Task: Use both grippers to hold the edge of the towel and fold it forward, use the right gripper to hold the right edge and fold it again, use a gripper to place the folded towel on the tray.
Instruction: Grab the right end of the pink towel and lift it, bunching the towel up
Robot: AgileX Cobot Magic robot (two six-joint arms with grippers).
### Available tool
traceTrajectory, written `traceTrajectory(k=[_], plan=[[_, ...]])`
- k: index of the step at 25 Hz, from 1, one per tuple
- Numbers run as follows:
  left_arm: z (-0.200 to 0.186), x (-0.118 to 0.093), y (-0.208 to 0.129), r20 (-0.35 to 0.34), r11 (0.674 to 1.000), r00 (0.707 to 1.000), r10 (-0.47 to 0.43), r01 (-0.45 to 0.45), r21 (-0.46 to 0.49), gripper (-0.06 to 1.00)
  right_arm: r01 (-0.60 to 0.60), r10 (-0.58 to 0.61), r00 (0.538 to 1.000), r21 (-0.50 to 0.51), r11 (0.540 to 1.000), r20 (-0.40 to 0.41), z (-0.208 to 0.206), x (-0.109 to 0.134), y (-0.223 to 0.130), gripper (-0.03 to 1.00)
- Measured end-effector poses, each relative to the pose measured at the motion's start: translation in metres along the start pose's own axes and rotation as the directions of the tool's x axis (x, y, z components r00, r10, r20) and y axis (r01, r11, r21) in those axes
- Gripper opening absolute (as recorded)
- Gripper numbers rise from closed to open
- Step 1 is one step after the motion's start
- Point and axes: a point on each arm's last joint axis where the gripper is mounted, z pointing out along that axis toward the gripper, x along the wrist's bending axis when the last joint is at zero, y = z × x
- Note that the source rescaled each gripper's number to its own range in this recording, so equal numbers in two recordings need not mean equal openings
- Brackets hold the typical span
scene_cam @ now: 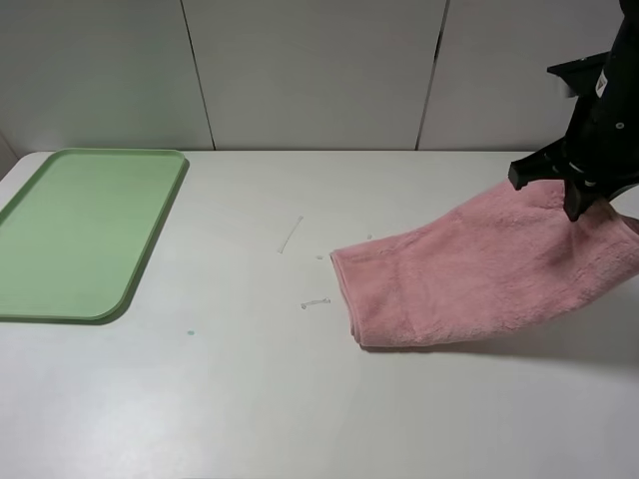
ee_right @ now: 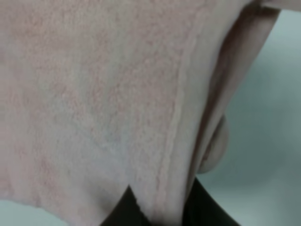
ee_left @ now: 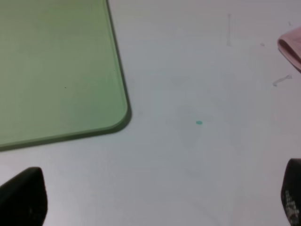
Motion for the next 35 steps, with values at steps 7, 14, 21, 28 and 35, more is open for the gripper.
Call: traceTrajectory(k=[7, 14, 21, 28, 35], plan=[[0.000, 0.000, 0.000, 0.000, 1.000, 1.000, 0.000, 0.000, 0.000, 1.00, -0.037, 0.040, 0.996, 0.040, 0.999, -0.080, -0.003, 0.007, -0.003, 0.05], [0.000, 0.000, 0.000, 0.000, 1.000, 1.000, 0.000, 0.000, 0.000, 1.00, -0.004, 0.006, 0.992, 0.019, 1.000, -0.127, -0.009, 0.033, -0.005, 0.05], [0.000, 0.000, 0.000, 0.000, 1.000, 1.000, 0.000, 0.000, 0.000, 1.00, 0.025, -0.028, 0.988, -0.021, 0.999, -0.154, -0.018, 0.069, -0.012, 0.05], [0.000, 0.000, 0.000, 0.000, 1.000, 1.000, 0.000, 0.000, 0.000, 1.00, 0.009, -0.022, 0.980, -0.064, 0.998, -0.198, -0.026, 0.095, -0.017, 0.05], [0.000, 0.000, 0.000, 0.000, 1.000, 1.000, 0.000, 0.000, 0.000, 1.00, -0.005, -0.031, 0.965, -0.137, 0.991, -0.262, -0.034, 0.121, -0.021, 0.05]])
